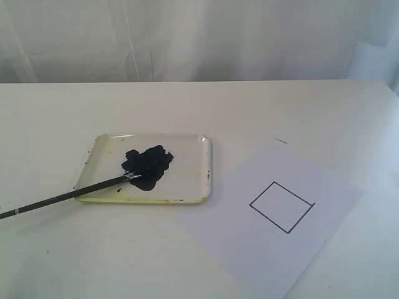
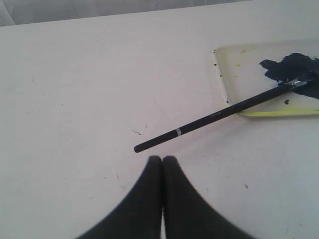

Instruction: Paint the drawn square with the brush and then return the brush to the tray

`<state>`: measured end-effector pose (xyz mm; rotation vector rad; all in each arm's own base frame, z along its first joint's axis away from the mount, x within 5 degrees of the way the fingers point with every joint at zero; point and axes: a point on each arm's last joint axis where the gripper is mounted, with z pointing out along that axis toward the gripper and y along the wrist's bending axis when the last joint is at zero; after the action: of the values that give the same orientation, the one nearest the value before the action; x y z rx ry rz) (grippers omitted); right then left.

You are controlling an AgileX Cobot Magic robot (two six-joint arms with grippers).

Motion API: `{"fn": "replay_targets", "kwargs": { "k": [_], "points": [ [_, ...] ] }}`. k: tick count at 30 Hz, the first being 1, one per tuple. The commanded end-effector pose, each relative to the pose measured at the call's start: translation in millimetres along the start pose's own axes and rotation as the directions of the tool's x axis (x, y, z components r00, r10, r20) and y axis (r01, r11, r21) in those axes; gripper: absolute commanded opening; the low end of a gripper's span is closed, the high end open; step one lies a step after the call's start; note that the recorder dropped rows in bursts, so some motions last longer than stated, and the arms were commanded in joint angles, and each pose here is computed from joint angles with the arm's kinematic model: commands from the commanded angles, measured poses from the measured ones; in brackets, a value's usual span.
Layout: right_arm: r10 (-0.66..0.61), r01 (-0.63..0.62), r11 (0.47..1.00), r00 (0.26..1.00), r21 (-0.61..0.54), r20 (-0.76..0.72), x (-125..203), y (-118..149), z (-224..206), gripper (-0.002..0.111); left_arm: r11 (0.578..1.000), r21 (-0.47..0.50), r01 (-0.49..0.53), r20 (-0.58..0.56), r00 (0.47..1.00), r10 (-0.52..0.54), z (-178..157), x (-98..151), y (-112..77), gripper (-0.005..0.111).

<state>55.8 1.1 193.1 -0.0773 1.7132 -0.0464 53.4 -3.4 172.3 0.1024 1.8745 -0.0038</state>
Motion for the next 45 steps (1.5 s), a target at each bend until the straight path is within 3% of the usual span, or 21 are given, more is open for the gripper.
{"fn": "replay_targets", "kwargs": {
  "k": [1,14,17,21,24,28,32,35,43,45],
  "points": [
    [-0.005,0.005,1.0,1.0,0.007,0.009,0.1,-0.4,-0.1,0.0,1.0,0.008,0.009,0.006,1.0,-0.009,0.1,0.6,-0.6,0.0],
    [-0.005,0.005,1.0,1.0,0.007,0.009,0.1,-0.4,-0.1,0.0,1.0,0.008,0.009,0.006,1.0,-0.009,0.1,0.6,-0.6,0.0],
    [-0.006,0.005,1.0,1.0,0.009,0.025,-1.4,-0.6,-0.1,0.0,1.0,0.004,0.009,0.053,0.999,-0.01,0.0,-3.7,-0.2,0.0],
    [0.015,-0.017,1.0,0.992,0.015,0.124,-10.4,-1.3,-0.8,0.0,0.99,0.026,0.138,0.108,0.984,-0.14,-0.4,-8.9,-0.9,0.0],
    [0.086,-0.091,0.996,0.97,0.011,0.229,-19.8,-2.6,-2.5,0.0,0.988,0.031,0.154,0.205,0.966,-0.157,-1.8,-17.7,0.3,0.0],
    [0.143,-0.147,0.989,0.956,-0.003,0.254,-22.7,-2.9,-3.3,0.0,0.972,0.052,0.229,0.231,0.944,-0.235,-2.4,-20.4,0.5,0.0],
    [0.15,-0.153,0.988,0.954,-0.009,0.261,-38.3,-3.8,-9.0,0.0,0.928,0.096,0.359,0.25,0.894,-0.372,-8.9,-34.3,1.1,0.0],
    [0.16,-0.162,0.987,0.951,-0.015,0.265,-51.8,-4.5,-14.8,0.0,0.911,0.113,0.396,0.245,0.878,-0.412,-16.8,-47.7,1.2,0.0],
    [0.213,-0.207,0.977,0.961,-0.055,0.175,-92.6,-3.8,-41.6,0.0,0.916,0.11,0.386,0.155,0.904,-0.399,-57.9,-91.0,0.3,0.0],
    [0.226,-0.22,0.973,0.967,-0.066,0.119,-106.9,-3.3,-45.2,0.0,0.944,0.092,0.317,0.106,0.94,-0.325,-71.7,-102.4,-0.1,0.0]
  ]
}}
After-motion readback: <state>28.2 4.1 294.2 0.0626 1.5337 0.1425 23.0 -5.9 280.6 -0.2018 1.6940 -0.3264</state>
